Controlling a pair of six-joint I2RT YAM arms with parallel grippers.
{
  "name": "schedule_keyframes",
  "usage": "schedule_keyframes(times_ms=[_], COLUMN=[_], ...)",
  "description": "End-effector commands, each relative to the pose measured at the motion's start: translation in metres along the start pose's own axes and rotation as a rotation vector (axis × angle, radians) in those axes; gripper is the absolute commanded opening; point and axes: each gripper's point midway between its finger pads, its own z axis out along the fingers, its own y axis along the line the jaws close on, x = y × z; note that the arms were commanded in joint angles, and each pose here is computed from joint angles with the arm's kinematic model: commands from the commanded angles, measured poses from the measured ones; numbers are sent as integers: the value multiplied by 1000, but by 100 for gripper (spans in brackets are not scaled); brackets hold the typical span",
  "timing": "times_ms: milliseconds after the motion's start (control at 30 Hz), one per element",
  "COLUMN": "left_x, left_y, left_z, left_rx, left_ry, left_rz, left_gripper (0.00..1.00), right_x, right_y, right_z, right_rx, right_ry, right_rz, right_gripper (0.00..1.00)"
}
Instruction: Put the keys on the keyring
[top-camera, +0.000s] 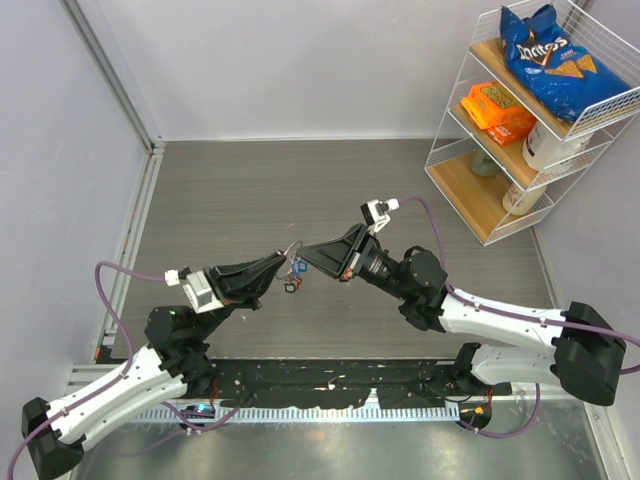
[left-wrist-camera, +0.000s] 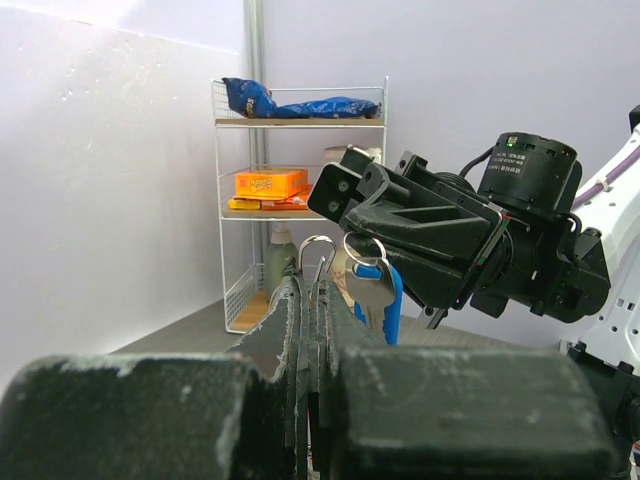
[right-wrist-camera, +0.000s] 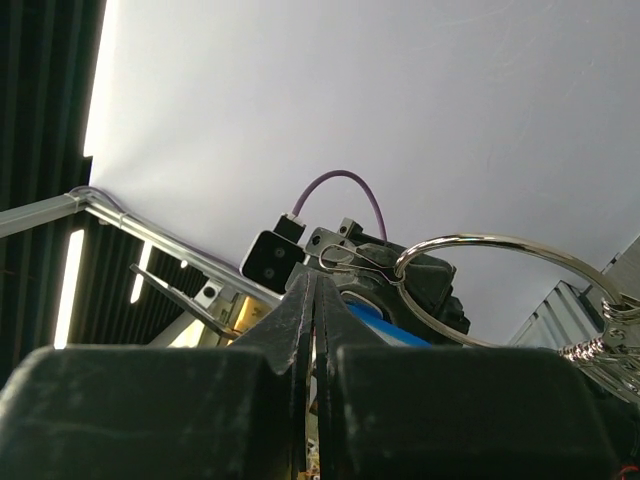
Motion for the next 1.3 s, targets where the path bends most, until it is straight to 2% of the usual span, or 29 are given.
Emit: schedule_keyframes(times_ms=[0,1267], left_x=[-33,-37], left_y=[2,-6], left_z=[2,1], left_rx=[-6,33], left_ry=[-119,-126], left_rz=[33,26], left_gripper=[0,0], right_x=[-3,0], right_y=[24,31], right_z=[8,22], right_rx=[-85,-124], right_ry=[-25,-24], right_rz=[11,31], right_gripper=[6,6])
